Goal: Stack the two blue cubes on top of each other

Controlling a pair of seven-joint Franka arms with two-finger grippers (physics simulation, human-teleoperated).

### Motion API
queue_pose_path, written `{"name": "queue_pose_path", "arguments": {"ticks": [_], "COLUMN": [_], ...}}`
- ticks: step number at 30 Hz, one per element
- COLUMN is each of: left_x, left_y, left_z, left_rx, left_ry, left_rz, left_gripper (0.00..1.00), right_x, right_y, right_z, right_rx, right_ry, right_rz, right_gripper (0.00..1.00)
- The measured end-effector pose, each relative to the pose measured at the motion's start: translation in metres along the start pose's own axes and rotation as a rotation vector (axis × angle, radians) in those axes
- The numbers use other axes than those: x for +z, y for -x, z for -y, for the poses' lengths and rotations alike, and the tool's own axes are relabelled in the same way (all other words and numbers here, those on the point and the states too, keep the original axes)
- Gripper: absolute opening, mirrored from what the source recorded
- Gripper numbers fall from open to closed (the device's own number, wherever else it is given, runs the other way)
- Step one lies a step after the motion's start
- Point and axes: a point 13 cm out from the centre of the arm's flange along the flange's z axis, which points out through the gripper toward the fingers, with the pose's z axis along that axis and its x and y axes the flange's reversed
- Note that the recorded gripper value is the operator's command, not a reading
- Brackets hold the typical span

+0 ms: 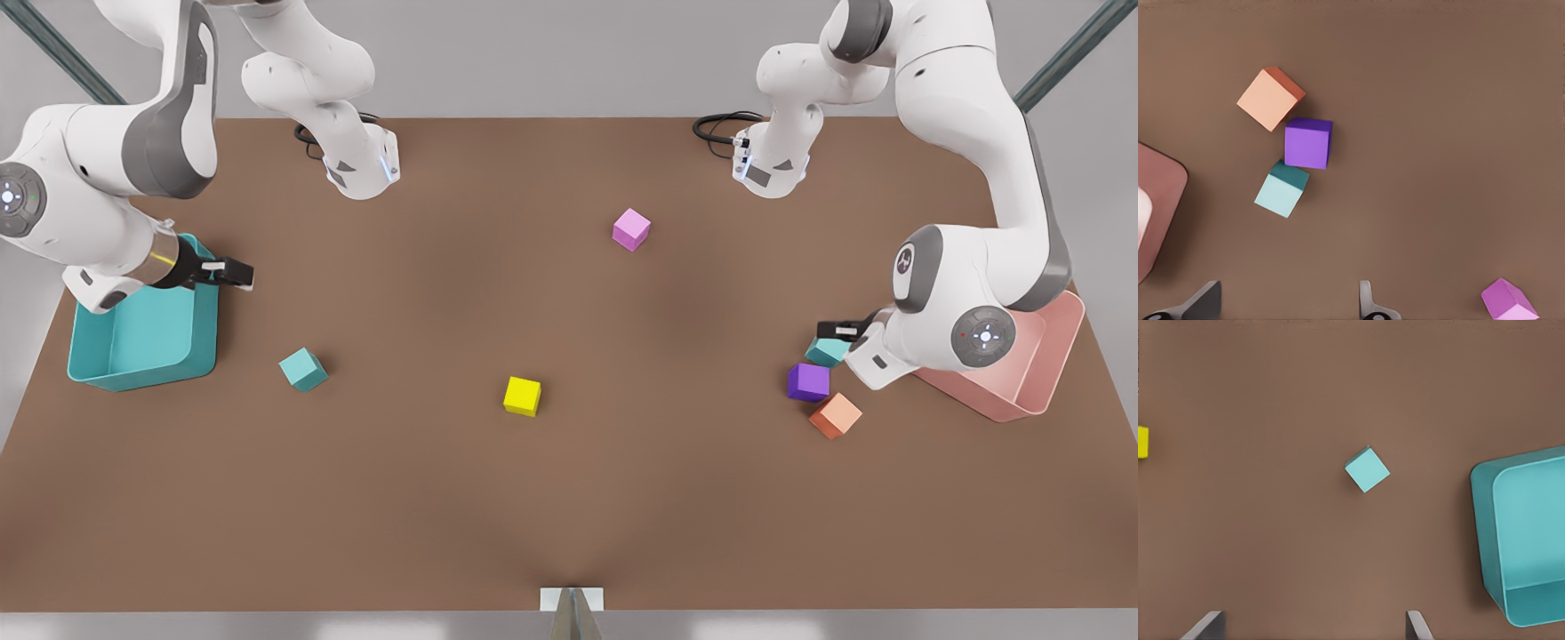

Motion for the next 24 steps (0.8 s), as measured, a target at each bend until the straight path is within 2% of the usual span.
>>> {"name": "queue_pose_path", "arguments": {"ticks": [4,7,11,14,20,24], "left_x": [-0.002,-0.002,0.011,0.017,0.023,0.023], "left_y": [0.007,0.007,-0.012,-0.025,-0.038,-0.042], "left_z": [0.001,0.001,-0.002,-0.001,-0.002,-0.001], "left_rx": [0.002,0.003,0.002,0.003,0.003,0.005], "left_ry": [-0.002,-0.001,0.005,0.007,0.010,0.011], "left_rz": [0.028,0.030,-0.079,-0.139,-0.202,-0.218], "left_gripper": [1.00,1.00,1.00,1.00,1.00,1.00], "right_x": [0.017,0.103,0.203,0.244,0.300,0.305], "right_y": [0.015,0.055,0.080,0.086,0.096,0.098], "right_z": [0.000,-0.018,0.025,0.045,0.051,0.053], "right_rx": [-0.015,-0.040,0.070,0.148,0.339,0.450], "right_ry": [-0.070,-0.123,-0.068,-0.013,0.140,0.179], "right_rz": [-0.020,-0.128,-0.192,-0.166,-0.019,0.082], "right_gripper": [1.00,1.00,1.00,1.00,1.00,1.00]}}
